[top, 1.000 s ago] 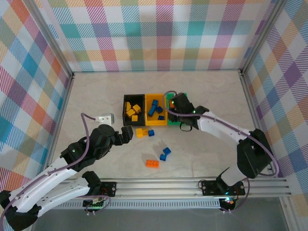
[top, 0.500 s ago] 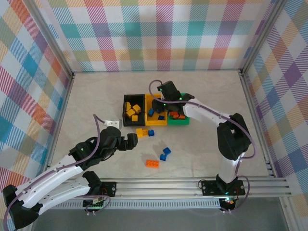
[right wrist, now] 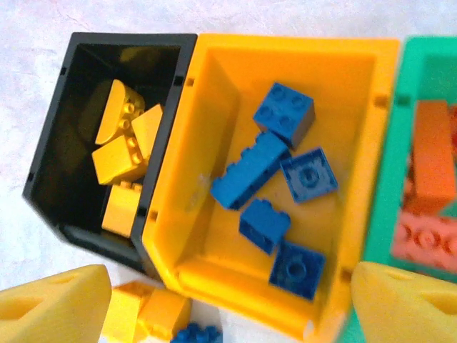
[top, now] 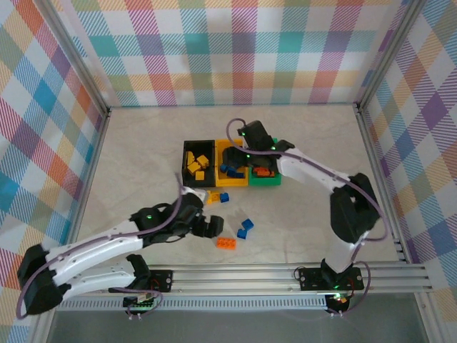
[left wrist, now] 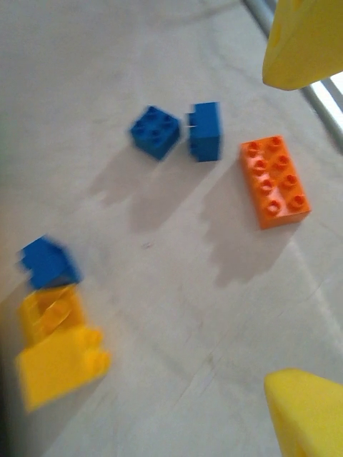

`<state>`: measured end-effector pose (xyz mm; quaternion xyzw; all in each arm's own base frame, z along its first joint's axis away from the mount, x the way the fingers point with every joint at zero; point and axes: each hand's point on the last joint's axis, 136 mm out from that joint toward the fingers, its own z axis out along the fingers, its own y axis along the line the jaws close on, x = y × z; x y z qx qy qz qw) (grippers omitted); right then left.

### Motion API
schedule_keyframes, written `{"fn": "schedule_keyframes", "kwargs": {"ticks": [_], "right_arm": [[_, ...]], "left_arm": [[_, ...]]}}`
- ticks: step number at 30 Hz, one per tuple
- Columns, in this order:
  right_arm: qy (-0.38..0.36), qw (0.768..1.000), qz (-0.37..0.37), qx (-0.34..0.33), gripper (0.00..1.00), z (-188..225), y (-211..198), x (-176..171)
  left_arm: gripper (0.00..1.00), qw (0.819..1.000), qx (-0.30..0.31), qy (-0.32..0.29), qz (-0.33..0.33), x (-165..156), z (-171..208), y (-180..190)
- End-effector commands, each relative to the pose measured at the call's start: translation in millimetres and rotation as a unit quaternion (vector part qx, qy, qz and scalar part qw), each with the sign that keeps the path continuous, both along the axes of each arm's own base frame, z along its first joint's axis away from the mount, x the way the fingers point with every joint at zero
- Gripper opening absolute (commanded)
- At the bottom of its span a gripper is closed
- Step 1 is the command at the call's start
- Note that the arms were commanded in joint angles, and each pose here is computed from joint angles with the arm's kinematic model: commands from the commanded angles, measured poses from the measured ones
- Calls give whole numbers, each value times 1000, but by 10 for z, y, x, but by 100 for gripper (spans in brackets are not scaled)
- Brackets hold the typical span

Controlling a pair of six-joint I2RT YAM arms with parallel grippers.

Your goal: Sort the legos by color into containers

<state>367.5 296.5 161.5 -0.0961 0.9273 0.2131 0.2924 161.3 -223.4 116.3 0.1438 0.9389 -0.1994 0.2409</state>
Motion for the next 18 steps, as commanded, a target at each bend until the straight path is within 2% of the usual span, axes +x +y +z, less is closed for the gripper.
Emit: {"fn": "schedule_keyframes", "kwargs": {"ticks": [1,4,7,18], "right_arm": [[-1,1000,-15,27,88,93,-154,-216],[11,999,-18,24,88,11,-298,-415],[11,999,-21,23,89,-23,-431,-562],[-12,999,-28,26,90,1,-653,-772]], "left_arm": [[100,996,40,16,-81,-247,-151,-278],[100,986,98,26,-134,-449,-379,-449],[97,977,151,24,-151,-515,-524,-508],[98,965,225,16,-131,-422,-806,-481]]}}
